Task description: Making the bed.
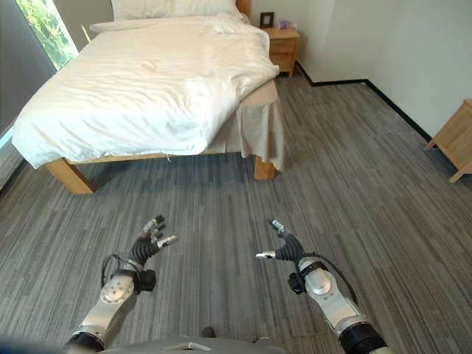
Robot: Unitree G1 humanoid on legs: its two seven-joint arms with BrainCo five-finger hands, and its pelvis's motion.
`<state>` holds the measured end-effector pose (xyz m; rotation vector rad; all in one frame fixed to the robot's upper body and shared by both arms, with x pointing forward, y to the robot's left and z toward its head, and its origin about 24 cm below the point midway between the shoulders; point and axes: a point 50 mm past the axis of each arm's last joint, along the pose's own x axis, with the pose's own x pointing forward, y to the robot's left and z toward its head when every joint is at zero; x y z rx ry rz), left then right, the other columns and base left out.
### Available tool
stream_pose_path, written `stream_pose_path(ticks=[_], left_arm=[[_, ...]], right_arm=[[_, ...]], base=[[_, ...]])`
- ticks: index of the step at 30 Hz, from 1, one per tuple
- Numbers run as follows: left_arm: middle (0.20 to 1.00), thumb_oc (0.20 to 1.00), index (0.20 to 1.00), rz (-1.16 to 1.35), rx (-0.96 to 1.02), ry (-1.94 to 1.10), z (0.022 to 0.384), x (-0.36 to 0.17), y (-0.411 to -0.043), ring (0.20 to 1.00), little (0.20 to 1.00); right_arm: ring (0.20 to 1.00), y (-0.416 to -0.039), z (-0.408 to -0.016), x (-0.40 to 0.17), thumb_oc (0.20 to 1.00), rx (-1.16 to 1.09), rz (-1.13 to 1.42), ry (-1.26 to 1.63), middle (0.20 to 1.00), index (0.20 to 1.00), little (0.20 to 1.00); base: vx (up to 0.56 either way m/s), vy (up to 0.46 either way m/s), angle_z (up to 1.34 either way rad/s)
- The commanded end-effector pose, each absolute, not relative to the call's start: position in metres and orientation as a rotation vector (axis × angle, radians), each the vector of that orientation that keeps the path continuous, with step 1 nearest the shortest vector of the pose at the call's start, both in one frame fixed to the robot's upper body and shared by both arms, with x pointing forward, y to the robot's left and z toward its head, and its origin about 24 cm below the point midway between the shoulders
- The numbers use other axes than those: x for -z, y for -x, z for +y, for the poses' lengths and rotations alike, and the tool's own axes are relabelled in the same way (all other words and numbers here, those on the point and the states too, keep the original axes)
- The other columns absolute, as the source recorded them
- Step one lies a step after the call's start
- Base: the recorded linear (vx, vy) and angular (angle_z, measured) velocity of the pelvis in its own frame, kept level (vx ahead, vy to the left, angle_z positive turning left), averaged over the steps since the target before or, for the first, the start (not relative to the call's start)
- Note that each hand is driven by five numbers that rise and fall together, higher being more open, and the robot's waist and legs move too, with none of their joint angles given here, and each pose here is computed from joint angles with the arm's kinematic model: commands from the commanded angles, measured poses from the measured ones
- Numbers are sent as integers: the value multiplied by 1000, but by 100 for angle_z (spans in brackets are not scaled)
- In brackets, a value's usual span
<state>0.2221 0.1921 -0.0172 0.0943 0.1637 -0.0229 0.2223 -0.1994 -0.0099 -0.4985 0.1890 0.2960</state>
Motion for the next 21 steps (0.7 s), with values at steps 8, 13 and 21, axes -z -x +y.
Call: stream_pose_path(ticks=[8,13,21], left_arm=[[1000,1000,1000,-42,102,-30,174,-21,-245,1000,1000],[1000,1000,1000,-15,112,48,169,-16,-244,1000,1000],[1000,1000,1000,2,118,114,155,-13,-247,1000,1000]], right_arm=[[1000,-236,-193,-28,1000,-264,-13,379,1000,1000,1000],[1000,-233,-188,-26,1000,-278,-7,361,1000,1000,1000],[1000,-239,-178,-33,1000,-296,-41,373,1000,1000,1000]], base=[[22,-38,4],[47,-118,-3],[127,-198,-29]])
